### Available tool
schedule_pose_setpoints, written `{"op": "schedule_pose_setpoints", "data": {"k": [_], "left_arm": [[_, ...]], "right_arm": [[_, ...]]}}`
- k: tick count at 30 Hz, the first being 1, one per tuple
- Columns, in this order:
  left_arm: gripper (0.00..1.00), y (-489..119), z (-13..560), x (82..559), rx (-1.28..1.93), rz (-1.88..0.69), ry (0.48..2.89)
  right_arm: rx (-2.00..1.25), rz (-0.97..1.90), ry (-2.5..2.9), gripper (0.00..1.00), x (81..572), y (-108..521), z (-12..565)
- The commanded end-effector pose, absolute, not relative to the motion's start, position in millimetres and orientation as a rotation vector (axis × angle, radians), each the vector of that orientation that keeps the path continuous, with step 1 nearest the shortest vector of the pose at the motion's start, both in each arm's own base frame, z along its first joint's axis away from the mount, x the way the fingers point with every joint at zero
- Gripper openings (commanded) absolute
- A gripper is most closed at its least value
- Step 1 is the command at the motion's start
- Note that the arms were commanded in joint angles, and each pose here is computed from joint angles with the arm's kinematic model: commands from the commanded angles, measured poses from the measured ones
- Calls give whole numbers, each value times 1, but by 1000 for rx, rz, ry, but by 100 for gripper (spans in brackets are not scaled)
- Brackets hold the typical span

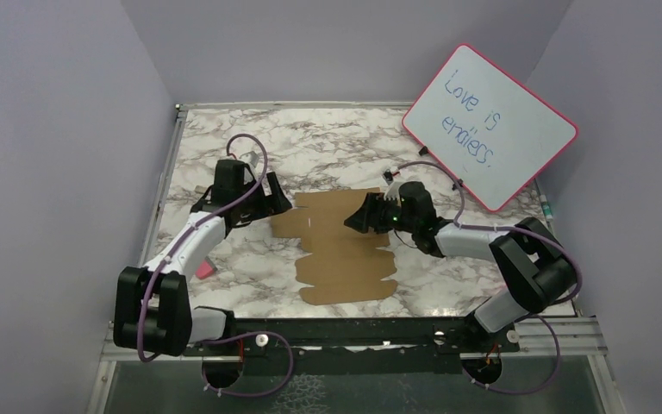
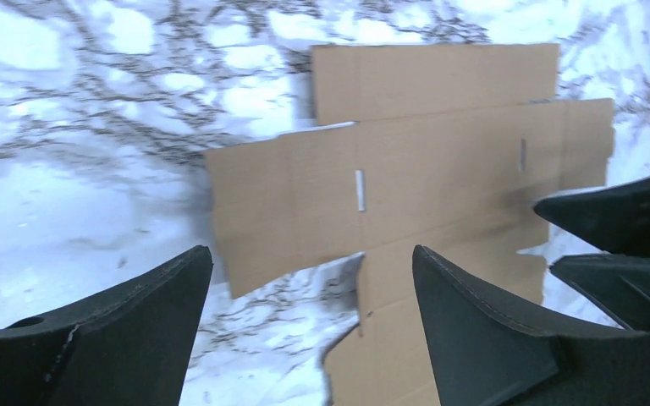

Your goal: Fold the paper box

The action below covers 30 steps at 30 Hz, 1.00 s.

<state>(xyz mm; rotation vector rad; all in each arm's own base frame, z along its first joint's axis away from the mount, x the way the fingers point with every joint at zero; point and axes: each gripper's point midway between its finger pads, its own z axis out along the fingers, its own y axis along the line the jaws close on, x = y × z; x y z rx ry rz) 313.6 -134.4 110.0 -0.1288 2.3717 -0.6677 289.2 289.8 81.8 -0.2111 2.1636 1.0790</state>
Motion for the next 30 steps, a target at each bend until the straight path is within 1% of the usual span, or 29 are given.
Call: {"op": "schedule_pose_setpoints", "data": {"k": [1,4,6,11,17,20,22,24,26,30], "left_arm": [[89,-106,99,318,-137,-599,2427],[87,-103,84,317,-145,-622,2474],[84,-105,76,315,-140,-638,2503],[75,-110,58,312,-129,-680,2563],[60,-120,53,311,-115,-758,2570],[50,-125,51,309,-112,-810,2577],[37,-127,52,309,-111,-826,2574],[29,-129,55,309,-108,-830,2564],[27,-130,58,309,-102,-825,2555],[27,-137,69,308,-75,-804,2526]], "right_arm": [[-217,1060,2195,72,288,290,69],[-214,1072,2210,72,286,291,62],[-214,1075,2222,72,284,291,57],[-202,1079,2235,72,282,290,48],[-194,1113,2244,72,279,293,40],[-191,1124,2250,72,277,294,36],[-188,1128,2255,72,275,294,34],[-184,1130,2258,72,275,294,32],[-182,1133,2260,72,274,294,30],[-174,1130,2263,72,274,293,29]]}}
